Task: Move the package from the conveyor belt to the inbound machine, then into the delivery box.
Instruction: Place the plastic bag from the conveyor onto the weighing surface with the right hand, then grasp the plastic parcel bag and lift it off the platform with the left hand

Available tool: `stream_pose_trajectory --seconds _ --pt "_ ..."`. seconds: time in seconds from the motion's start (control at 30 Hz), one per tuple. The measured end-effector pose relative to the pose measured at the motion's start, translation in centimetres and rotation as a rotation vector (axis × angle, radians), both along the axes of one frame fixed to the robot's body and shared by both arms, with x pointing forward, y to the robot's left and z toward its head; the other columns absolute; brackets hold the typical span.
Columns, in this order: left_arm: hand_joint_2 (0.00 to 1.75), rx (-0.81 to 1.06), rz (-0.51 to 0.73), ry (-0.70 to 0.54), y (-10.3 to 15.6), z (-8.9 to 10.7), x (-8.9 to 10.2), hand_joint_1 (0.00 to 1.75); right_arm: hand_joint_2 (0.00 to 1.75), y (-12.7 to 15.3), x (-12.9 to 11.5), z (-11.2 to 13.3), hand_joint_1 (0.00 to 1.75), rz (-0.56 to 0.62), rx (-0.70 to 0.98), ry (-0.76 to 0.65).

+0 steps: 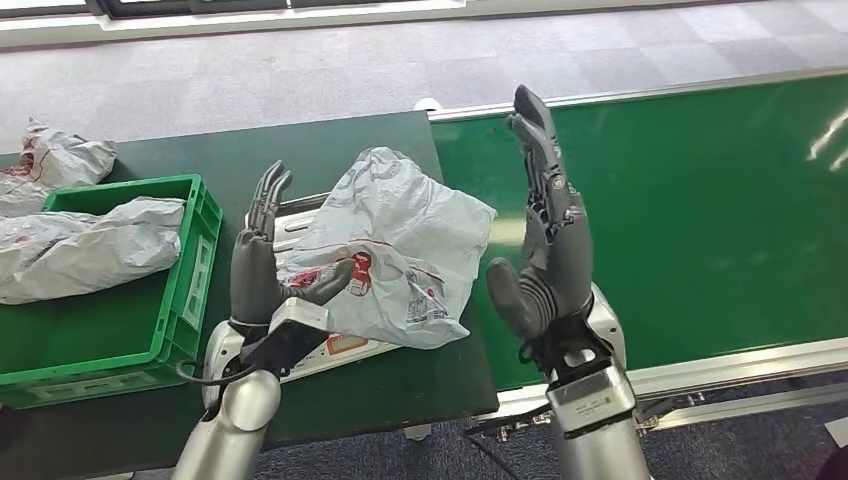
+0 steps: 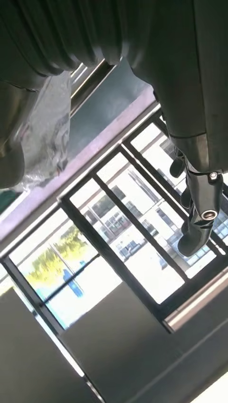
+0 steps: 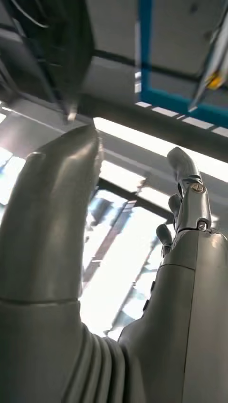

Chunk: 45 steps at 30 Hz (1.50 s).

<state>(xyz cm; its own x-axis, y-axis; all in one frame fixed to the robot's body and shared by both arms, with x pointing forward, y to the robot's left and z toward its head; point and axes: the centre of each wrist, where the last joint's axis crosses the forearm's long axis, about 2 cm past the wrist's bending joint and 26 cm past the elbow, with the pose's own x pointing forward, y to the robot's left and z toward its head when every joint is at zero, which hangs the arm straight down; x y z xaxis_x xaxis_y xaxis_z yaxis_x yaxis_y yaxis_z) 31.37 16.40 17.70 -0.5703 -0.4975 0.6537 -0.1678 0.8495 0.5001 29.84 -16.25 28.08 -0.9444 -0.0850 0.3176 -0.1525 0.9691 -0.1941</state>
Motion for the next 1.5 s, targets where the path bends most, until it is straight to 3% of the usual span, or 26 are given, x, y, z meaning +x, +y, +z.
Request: stream_pose_trajectory --seconds 0.07,0.17,0.37,0.7,1.07,1.2,1.5 --pt "1.75 0.1 -0.023 0.058 -0.5 -0.5 1.8 0.0 1.75 0.7 -1.0 0.8 0.0 -0.068 -0.005 -0.059" --pt "1.75 0.211 -0.069 0.129 -1.7 -1.3 3.8 0.0 1.75 1.7 -1.8 1.4 0.0 -0.079 -0.007 -0.103" --pt "1.75 0.343 -0.197 0.239 -4.4 -2.2 6.1 0.0 1.75 2.6 -2.1 2.0 0.0 -0.098 0.016 -0.137" --pt "1.75 0.428 -0.305 0.335 -6.5 -3.4 6.5 0.0 1.75 3.4 -2.4 2.3 0.0 -0.078 0.03 -0.153" --pt "1.75 0.564 -0.426 0.413 -8.0 -4.9 5.7 0.0 1.75 3.8 -2.5 2.8 0.0 -0.076 0.036 -0.171" --pt "1.75 0.576 -0.438 0.427 -8.0 -5.1 5.6 1.71 1.75 4.0 -2.6 2.8 0.0 -0.071 0.035 -0.172" --pt "1.75 0.653 -0.458 0.456 -8.2 -4.9 5.9 1.75 1.75 4.0 -2.6 2.8 0.0 -0.081 0.022 -0.164"
